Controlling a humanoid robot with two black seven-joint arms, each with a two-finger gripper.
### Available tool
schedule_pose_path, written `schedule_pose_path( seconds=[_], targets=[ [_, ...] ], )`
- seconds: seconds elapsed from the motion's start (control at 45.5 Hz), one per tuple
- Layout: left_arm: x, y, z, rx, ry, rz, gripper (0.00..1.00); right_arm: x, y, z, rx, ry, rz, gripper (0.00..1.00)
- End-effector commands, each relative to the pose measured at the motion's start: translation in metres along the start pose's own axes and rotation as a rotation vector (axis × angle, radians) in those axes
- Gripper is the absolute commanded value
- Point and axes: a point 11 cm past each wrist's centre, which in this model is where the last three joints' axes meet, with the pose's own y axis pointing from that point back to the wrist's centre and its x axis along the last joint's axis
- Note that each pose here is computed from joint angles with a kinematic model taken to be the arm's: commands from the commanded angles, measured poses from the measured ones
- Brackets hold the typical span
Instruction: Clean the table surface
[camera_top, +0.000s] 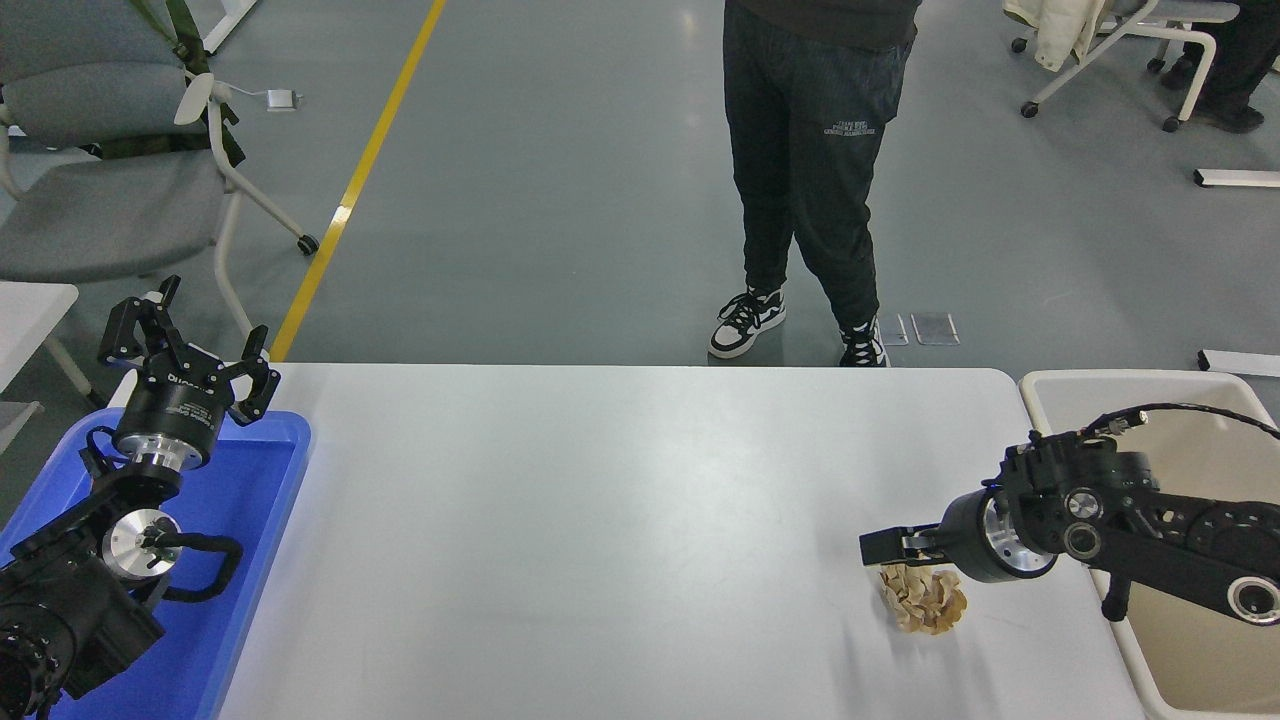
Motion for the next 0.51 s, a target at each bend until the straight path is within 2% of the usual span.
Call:
schedule_pose_path(
  seconds=[0.0, 0.484],
  targets=[
    [0.0, 0.0, 0.0, 0.0, 0.0, 0.0, 1.0, -0.013, -0.015, 0.008, -0.041, 0.009, -0.031, 1.0],
    [0.0, 0.0, 0.0, 0.0, 0.0, 0.0, 1.0, -0.026, -0.026, 0.026, -0.094, 0.009, 0.022, 0.99]
  ],
)
